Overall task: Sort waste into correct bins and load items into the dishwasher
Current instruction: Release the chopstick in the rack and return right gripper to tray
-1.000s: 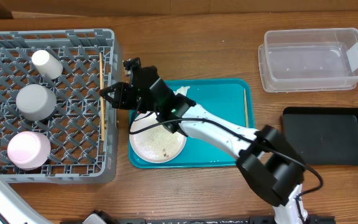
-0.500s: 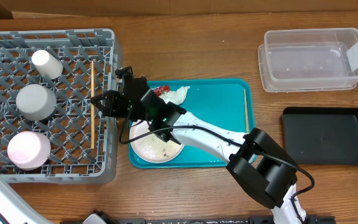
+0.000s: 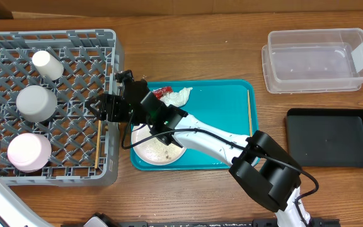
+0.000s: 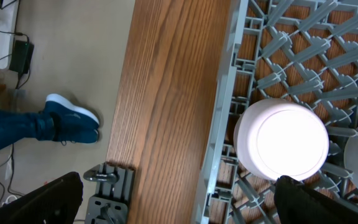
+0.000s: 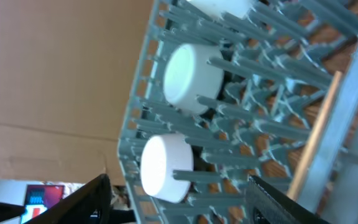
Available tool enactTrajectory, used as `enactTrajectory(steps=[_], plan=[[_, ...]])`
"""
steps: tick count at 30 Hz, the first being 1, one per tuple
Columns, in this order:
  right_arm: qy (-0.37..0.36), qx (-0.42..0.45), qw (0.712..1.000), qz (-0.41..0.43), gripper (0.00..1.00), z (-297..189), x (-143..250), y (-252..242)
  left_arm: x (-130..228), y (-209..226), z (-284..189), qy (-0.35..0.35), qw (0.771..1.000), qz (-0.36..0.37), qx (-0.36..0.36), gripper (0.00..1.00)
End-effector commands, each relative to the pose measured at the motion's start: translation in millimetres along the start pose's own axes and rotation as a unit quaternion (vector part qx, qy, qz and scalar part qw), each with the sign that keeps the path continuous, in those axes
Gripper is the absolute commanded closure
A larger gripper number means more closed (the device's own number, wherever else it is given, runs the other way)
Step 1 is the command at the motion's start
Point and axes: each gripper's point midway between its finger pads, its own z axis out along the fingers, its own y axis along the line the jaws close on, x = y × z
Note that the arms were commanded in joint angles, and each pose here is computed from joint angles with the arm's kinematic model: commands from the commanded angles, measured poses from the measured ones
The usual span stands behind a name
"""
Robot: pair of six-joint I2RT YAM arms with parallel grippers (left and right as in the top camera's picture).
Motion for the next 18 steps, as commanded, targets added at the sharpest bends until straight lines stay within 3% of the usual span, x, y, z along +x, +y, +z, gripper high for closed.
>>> enactTrajectory(steps=[1,7,11,14,18], plan=[[-0.017,0.008,0.999,-0.035,0.3,-20,-30,9,-2,0,1,-0.001,1.0,-0.013,-0.002,0.0],[-0.066,0.154,0.983,-0.073,0.29,-97,-98,-15,-2,0,1,-0.001,1.0,-0.013,-0.002,0.0],[-0.084,0.299,0.947,-0.089,0.26,-186,-136,-47,-2,0,1,-0.001,1.0,-0.013,-0.002,0.0],[-0.057,0.375,0.919,-0.104,0.25,-247,-148,-76,-2,0,1,-0.001,1.0,-0.013,-0.002,0.0],[0.017,0.45,0.889,-0.087,0.24,-296,-135,-128,-2,0,1,-0.001,1.0,-0.013,-0.002,0.0]])
